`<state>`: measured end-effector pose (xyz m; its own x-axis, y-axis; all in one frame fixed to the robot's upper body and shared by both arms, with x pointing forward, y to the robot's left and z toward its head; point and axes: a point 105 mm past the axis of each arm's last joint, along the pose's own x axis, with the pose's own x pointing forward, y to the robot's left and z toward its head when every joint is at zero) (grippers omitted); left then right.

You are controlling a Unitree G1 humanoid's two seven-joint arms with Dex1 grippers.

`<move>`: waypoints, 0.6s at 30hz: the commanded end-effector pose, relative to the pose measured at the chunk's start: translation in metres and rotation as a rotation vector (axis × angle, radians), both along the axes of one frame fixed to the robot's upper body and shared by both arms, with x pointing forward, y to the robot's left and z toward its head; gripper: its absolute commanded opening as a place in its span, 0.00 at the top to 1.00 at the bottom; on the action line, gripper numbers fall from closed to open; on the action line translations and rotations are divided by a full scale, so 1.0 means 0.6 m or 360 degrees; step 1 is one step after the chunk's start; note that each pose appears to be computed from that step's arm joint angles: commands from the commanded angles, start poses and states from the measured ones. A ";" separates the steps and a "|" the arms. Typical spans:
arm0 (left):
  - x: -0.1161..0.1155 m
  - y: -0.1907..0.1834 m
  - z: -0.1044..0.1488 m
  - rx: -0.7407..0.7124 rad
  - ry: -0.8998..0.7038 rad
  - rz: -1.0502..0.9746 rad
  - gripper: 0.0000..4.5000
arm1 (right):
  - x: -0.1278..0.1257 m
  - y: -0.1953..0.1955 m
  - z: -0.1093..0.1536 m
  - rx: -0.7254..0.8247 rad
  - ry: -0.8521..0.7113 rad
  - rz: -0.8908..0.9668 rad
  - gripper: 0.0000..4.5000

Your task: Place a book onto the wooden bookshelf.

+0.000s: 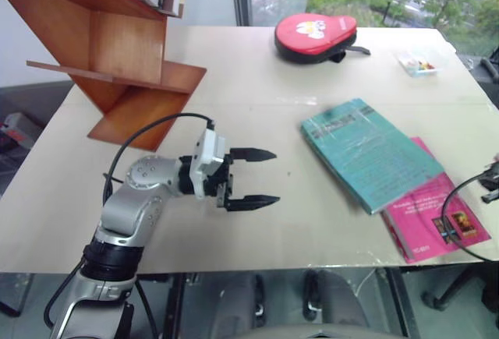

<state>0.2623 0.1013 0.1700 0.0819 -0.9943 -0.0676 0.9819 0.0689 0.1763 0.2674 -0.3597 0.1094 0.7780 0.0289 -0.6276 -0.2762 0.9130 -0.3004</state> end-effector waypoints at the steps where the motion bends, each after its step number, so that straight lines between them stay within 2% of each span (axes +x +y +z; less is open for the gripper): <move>1: -0.005 0.006 0.010 0.0002 -0.0057 0.0031 0.00 | 0.009 0.047 0.008 0.0162 -0.0009 0.0185 0.98; 18: -0.005 0.034 -0.011 0.0057 -0.0002 0.0195 0.00 | 0.078 0.202 0.005 0.0371 -0.0163 0.0521 0.98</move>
<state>0.2614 0.1216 0.1559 0.1998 -0.9735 -0.1113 0.9727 0.1833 0.1425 0.3111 -0.2459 0.0999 0.7479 0.3965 -0.5324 -0.5249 0.8442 -0.1088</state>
